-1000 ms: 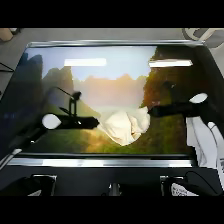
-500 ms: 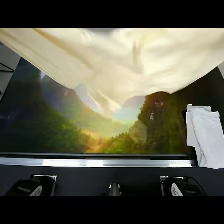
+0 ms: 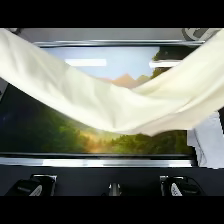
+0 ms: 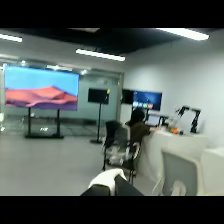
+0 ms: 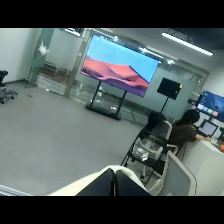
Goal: Fold the shirts.
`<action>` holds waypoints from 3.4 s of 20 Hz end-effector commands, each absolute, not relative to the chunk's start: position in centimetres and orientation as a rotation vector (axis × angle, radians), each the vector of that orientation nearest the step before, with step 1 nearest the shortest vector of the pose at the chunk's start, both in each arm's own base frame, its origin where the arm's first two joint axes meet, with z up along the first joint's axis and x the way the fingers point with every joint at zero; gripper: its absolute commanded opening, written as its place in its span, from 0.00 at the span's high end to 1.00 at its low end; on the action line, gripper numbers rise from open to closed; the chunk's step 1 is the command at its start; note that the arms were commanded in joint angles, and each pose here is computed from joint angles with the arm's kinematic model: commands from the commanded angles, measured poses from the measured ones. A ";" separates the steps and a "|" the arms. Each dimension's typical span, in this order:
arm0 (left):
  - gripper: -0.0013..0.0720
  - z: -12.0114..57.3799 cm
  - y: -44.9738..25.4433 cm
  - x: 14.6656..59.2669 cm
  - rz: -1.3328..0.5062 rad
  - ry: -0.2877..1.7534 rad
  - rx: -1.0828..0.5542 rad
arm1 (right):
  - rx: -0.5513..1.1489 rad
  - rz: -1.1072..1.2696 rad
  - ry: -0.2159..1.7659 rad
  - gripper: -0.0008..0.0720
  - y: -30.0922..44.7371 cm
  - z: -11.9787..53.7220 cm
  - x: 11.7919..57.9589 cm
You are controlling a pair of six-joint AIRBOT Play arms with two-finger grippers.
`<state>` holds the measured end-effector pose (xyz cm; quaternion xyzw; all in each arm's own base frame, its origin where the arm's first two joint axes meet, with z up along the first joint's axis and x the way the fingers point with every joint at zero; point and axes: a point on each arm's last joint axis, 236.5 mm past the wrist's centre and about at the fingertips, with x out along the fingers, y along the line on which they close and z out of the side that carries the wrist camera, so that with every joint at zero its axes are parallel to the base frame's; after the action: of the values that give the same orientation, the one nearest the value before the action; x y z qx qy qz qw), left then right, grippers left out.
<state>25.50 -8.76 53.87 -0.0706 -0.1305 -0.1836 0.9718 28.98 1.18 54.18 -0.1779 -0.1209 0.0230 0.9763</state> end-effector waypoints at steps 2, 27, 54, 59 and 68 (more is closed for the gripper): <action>0.95 43.0 -7.7 31.2 -0.266 0.131 0.031 | -0.350 0.037 -0.088 0.96 -0.9 48.9 37.9; 0.95 5.7 -11.0 33.5 -0.284 0.906 -0.175 | 0.289 0.579 1.535 0.15 9.9 -7.7 23.8; 0.95 20.1 -10.0 35.6 -0.292 0.566 -0.147 | 0.122 0.872 0.992 0.96 13.7 4.7 33.2; 0.95 55.2 -6.5 23.1 -0.307 -0.309 -0.198 | -0.566 0.381 -0.107 0.96 8.0 47.2 31.8; 0.95 58.8 -5.3 16.4 -0.292 -0.398 -0.155 | -0.553 -0.036 -0.420 0.96 2.2 59.3 18.4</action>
<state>16.33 -5.64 59.27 -0.0891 -0.2130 -0.1559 0.9604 20.15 3.79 58.31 -0.2663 -0.2006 0.0249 0.9425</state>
